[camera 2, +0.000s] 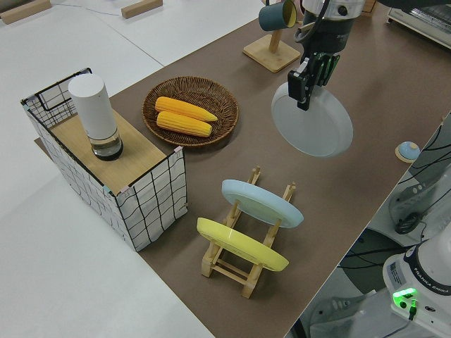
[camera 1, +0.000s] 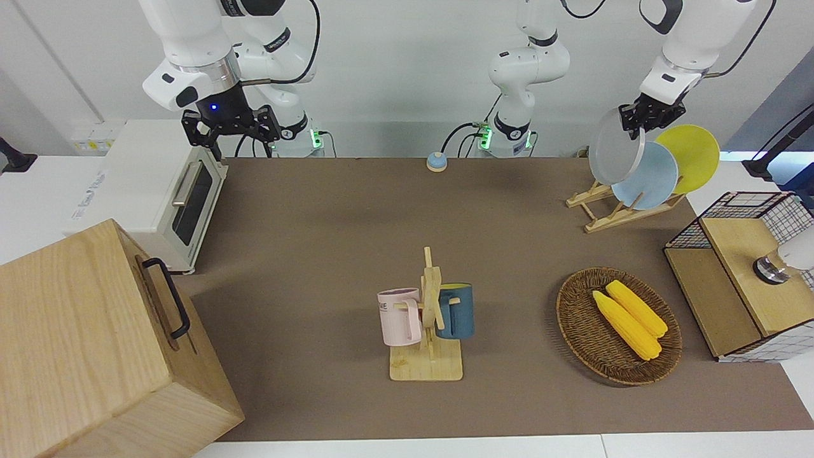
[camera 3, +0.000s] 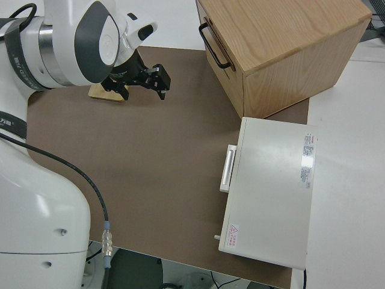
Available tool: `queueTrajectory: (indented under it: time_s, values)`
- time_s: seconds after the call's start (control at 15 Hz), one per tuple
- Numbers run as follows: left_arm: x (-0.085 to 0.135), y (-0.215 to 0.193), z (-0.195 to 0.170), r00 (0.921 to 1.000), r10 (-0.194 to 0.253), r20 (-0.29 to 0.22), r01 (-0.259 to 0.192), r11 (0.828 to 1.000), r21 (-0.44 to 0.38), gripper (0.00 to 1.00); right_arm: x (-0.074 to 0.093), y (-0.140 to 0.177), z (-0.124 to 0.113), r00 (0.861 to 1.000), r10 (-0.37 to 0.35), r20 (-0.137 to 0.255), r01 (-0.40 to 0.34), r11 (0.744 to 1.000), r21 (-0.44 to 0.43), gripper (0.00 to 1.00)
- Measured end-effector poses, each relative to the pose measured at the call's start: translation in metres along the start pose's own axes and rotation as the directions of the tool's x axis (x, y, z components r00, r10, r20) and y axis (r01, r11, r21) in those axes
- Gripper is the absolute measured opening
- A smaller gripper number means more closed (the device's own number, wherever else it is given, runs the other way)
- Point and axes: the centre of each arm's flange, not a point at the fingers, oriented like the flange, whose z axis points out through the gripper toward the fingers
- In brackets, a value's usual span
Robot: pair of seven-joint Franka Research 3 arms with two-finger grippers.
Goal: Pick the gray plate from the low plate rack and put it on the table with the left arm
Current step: 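Lift the gray plate out of the rack and carry it toward the table center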
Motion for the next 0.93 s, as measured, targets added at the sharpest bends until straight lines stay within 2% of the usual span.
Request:
queueTrajectory:
  time_s: [0.2, 0.4, 0.53, 0.8, 0.93]
  values:
    - [-0.003, 0.031, -0.017, 0.9990, -0.042, 0.019, 0.041, 0.999, 0.016, 0.10, 0.000, 0.000, 0.000, 1.000, 0.000, 0.000, 0.000, 1.000, 0.000, 0.99]
    - [-0.006, 0.058, -0.023, 0.9981, -0.058, 0.019, 0.058, 0.998, -0.034, 0.10, 0.000, 0.000, 0.000, 1.000, 0.000, 0.000, 0.000, 1.000, 0.000, 0.99]
    - [-0.006, 0.067, -0.024, 0.9981, -0.060, 0.015, 0.061, 0.992, -0.107, 0.10, 0.000, 0.000, 0.000, 1.000, 0.000, 0.000, 0.000, 1.000, 0.000, 0.99]
    - [-0.003, 0.066, -0.018, 0.9970, -0.072, 0.028, 0.077, 0.964, -0.254, 0.10, 0.000, 0.000, 0.000, 1.000, 0.000, 0.000, 0.000, 1.000, 0.000, 0.99]
    - [0.001, 0.063, -0.003, 0.9952, -0.081, 0.055, 0.095, 0.939, -0.329, 0.10, 0.000, 0.000, 0.000, 1.000, 0.000, 0.000, 0.000, 1.000, 0.000, 0.99]
